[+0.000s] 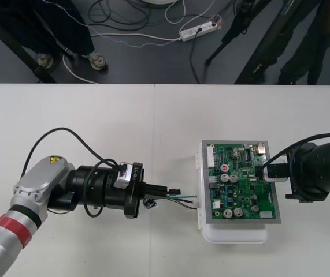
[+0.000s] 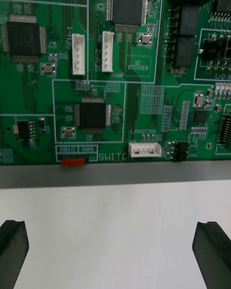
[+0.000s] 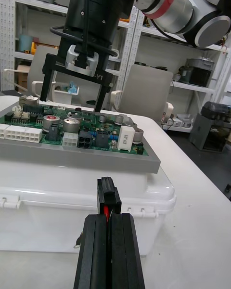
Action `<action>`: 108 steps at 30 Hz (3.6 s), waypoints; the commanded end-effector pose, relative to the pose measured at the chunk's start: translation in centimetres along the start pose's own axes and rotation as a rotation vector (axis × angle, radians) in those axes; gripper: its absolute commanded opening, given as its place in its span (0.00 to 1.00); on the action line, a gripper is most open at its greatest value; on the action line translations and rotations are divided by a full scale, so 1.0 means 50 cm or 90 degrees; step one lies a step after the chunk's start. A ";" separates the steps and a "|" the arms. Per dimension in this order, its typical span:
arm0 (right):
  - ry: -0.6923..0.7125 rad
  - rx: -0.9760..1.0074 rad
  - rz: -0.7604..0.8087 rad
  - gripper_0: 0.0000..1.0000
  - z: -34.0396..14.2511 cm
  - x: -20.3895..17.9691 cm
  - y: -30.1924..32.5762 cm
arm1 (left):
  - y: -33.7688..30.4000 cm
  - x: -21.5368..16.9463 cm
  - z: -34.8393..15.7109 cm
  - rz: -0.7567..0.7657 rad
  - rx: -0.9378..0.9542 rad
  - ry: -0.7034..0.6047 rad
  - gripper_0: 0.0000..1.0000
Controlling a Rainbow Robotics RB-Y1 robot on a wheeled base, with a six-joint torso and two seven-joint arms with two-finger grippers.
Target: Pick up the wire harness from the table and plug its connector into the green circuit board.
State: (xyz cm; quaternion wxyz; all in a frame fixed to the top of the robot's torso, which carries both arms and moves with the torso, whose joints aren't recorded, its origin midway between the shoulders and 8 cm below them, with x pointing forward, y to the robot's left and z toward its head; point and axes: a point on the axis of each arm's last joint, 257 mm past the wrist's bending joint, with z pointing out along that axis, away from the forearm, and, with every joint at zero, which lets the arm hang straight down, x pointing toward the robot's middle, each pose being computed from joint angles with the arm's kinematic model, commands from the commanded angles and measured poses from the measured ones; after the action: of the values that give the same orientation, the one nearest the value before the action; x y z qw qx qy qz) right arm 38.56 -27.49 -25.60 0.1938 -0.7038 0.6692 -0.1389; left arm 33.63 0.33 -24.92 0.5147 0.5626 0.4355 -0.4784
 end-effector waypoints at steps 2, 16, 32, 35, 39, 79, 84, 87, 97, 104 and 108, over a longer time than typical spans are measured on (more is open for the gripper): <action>-0.007 0.019 -0.012 1.00 0.008 -0.038 -0.016 | 0.049 -0.022 0.039 0.055 -0.032 -0.009 0.00; -0.006 -0.005 0.008 1.00 0.037 -0.040 0.020 | 0.069 -0.026 0.077 0.065 -0.041 -0.004 0.00; -0.025 -0.023 -0.010 1.00 0.039 -0.068 0.052 | 0.083 -0.034 0.116 0.077 -0.046 -0.005 0.00; -0.032 -0.022 -0.009 1.00 0.037 -0.077 0.052 | 0.084 -0.036 0.122 0.078 -0.045 -0.006 0.00; -0.041 -0.019 -0.017 1.00 0.032 -0.092 0.052 | 0.082 -0.037 0.127 0.080 -0.042 -0.006 0.00; -0.044 -0.025 0.035 1.00 0.036 -0.098 0.063 | 0.051 -0.039 0.159 0.065 0.008 -0.001 0.00; -0.046 -0.027 0.038 1.00 0.037 -0.099 0.064 | 0.046 -0.038 0.163 0.062 0.014 0.000 0.00; -0.047 -0.026 0.036 1.00 0.036 -0.100 0.063 | 0.043 -0.036 0.165 0.061 0.018 0.002 0.00; -0.049 -0.027 0.036 1.00 0.036 -0.101 0.064 | 0.040 -0.034 0.168 0.055 0.021 0.004 0.00; -0.050 -0.028 0.036 1.00 0.036 -0.103 0.065 | 0.042 -0.031 0.165 0.054 0.020 0.009 0.00; -0.051 -0.029 0.036 1.00 0.036 -0.104 0.065 | 0.042 -0.029 0.165 0.054 0.020 0.011 0.00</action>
State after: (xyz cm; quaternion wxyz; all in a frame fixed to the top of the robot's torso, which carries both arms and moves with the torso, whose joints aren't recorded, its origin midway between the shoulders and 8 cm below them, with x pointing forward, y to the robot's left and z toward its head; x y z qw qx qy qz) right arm 37.22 -24.79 -28.43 0.1922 -0.6968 0.6816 -0.1140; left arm 34.85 -5.91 -24.60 0.5229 0.5816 0.4259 -0.4549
